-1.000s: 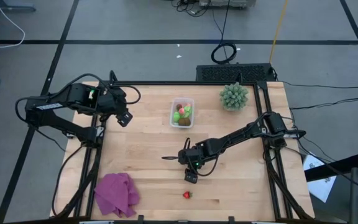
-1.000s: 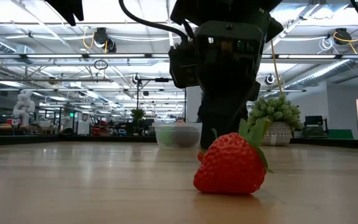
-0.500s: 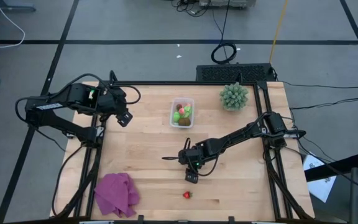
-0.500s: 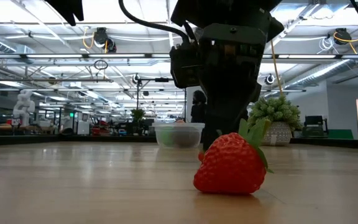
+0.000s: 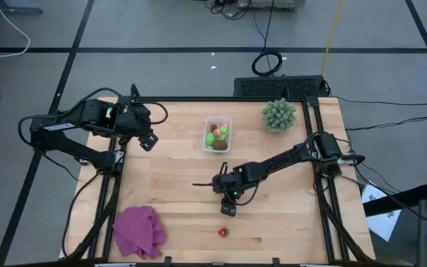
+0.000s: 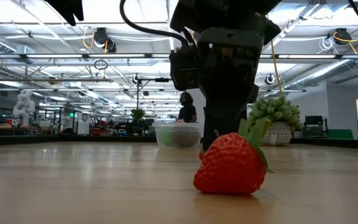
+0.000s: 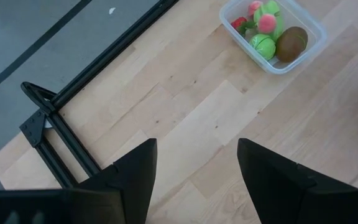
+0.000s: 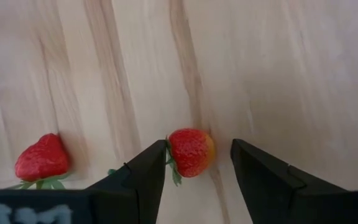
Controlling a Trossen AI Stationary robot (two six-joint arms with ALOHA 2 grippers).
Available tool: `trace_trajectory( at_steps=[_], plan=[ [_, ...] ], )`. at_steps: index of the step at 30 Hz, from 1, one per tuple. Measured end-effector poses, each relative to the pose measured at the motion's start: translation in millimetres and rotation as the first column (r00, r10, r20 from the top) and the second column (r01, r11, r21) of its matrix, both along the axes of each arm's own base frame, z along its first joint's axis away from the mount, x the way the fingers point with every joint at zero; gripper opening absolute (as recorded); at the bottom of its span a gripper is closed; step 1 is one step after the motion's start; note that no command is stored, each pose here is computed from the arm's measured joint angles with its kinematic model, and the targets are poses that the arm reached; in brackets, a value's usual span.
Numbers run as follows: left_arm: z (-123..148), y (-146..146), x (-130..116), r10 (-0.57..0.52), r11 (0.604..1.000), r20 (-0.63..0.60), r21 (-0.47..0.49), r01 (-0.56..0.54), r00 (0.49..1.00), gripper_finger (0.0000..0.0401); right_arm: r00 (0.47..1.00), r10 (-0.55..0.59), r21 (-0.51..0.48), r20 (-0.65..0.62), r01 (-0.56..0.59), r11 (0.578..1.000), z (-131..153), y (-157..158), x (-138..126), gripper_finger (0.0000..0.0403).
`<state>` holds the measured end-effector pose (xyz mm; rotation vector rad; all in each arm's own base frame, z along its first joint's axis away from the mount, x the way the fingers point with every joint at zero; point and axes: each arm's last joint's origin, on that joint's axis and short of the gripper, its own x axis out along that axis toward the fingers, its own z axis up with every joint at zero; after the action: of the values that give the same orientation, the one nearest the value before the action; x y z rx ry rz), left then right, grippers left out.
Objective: Pick and placing Produce into tupperware
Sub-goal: Put the top strawberry into the transparent bin
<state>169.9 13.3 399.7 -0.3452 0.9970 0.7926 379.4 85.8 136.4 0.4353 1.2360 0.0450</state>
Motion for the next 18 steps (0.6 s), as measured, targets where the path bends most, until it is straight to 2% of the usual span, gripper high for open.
trace_trajectory(
  at_steps=[13,18],
  plan=[
    [0.0,0.0,0.0,-0.002,1.0,-0.001,0.001,0.002,1.0,0.0228,1.0,0.0,-0.016,-0.028,0.0,1.0,-1.3,-9.6,-1.2,0.0178],
    [0.0,0.0,0.0,-0.001,1.0,-0.001,0.0,0.001,1.0,0.0228,1.0,-0.005,-0.02,-0.03,0.004,1.0,-1.5,-15.3,-0.6,0.0165]
  ],
)
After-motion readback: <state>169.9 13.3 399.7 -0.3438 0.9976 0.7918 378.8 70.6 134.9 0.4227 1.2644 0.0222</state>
